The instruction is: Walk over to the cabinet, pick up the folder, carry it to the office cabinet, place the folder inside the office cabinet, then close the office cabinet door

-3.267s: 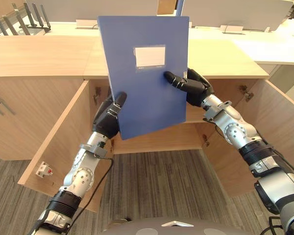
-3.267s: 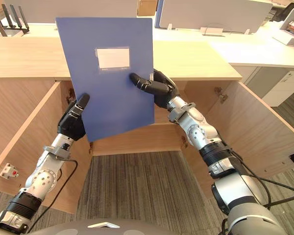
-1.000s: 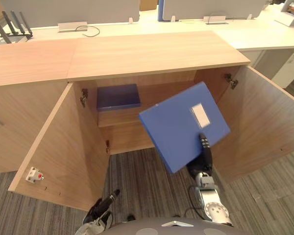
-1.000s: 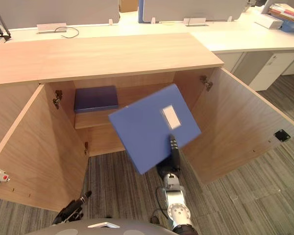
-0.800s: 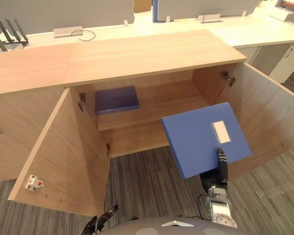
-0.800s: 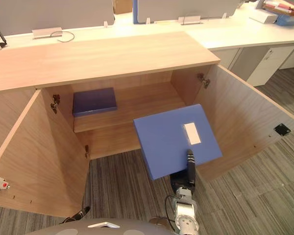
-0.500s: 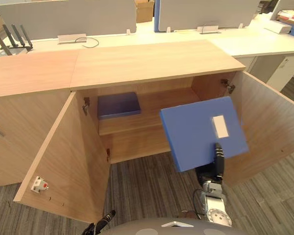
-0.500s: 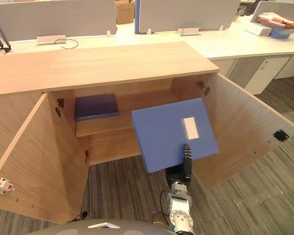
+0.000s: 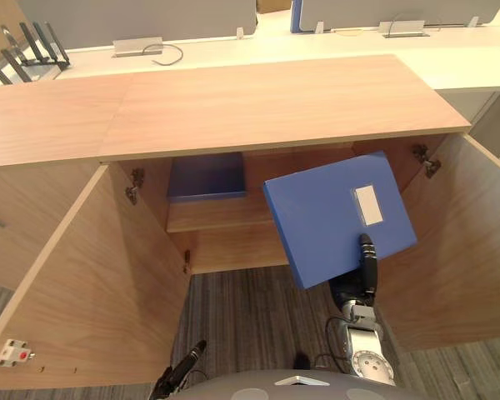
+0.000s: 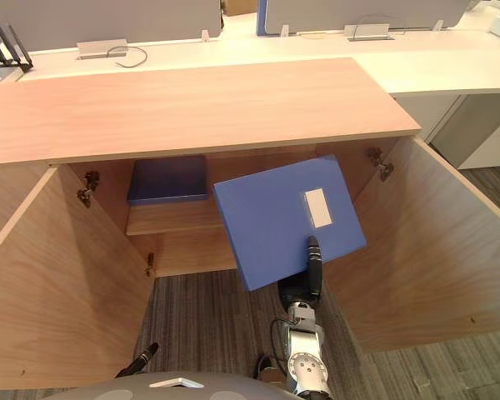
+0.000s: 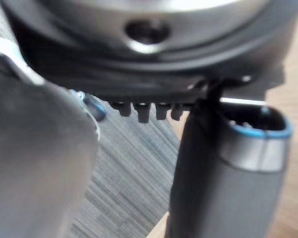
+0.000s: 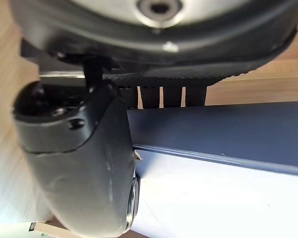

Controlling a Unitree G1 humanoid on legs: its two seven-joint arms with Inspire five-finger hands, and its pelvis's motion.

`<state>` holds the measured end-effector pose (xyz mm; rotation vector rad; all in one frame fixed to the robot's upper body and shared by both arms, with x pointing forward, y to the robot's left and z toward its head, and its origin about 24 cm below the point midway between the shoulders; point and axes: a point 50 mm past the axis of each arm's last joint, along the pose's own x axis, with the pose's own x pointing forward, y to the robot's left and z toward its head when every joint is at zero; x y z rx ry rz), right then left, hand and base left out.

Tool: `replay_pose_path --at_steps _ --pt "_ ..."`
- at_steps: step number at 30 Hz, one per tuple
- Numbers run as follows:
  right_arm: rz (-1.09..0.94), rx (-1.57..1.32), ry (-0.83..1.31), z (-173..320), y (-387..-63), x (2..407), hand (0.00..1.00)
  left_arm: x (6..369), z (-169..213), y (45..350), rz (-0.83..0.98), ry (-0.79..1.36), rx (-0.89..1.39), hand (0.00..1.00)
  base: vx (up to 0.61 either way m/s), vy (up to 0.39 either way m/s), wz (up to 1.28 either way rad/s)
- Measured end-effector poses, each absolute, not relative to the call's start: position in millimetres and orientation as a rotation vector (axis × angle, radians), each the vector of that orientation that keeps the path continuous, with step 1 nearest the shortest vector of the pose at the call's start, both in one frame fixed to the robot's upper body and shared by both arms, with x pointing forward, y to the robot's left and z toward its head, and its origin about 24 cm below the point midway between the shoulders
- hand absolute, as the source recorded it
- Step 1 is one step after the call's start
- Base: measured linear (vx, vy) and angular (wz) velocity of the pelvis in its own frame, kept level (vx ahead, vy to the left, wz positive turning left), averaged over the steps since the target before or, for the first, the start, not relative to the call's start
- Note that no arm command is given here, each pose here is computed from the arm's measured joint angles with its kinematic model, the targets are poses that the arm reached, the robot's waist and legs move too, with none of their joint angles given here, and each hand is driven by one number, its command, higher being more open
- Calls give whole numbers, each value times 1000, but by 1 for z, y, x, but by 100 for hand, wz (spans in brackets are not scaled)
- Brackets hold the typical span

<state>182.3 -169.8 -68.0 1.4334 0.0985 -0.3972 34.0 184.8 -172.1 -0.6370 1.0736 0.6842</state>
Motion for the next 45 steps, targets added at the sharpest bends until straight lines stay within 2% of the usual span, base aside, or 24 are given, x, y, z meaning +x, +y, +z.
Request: replay_pose_path --at_steps 7,14,22,30,35,39,45 --pt "-426 1432 106 -73 -171 179 0 36 -171 193 656 1076 -588 100 50 46 0" --pt "-497 1414 225 -96 -168 163 0 40 -170 199 599 1085 -518 100 -7 15 16" --pt "-570 1405 268 -108 -175 152 0 32 -169 210 710 1075 -561 100 10 -45 22" --pt "-612 1391 166 -99 -197 163 0 29 -171 202 739 1075 -623 100 69 30 1" --pt "-619 1368 183 -101 -202 157 0 9 -173 192 773 1113 -657 100 86 192 -36" --pt "-557 1386 225 -100 -187 165 0 17 -171 203 765 1076 -647 100 114 201 -4" --pt "-473 1367 304 -101 -171 166 0 17 -171 200 764 1078 -658 100 30 62 -6"
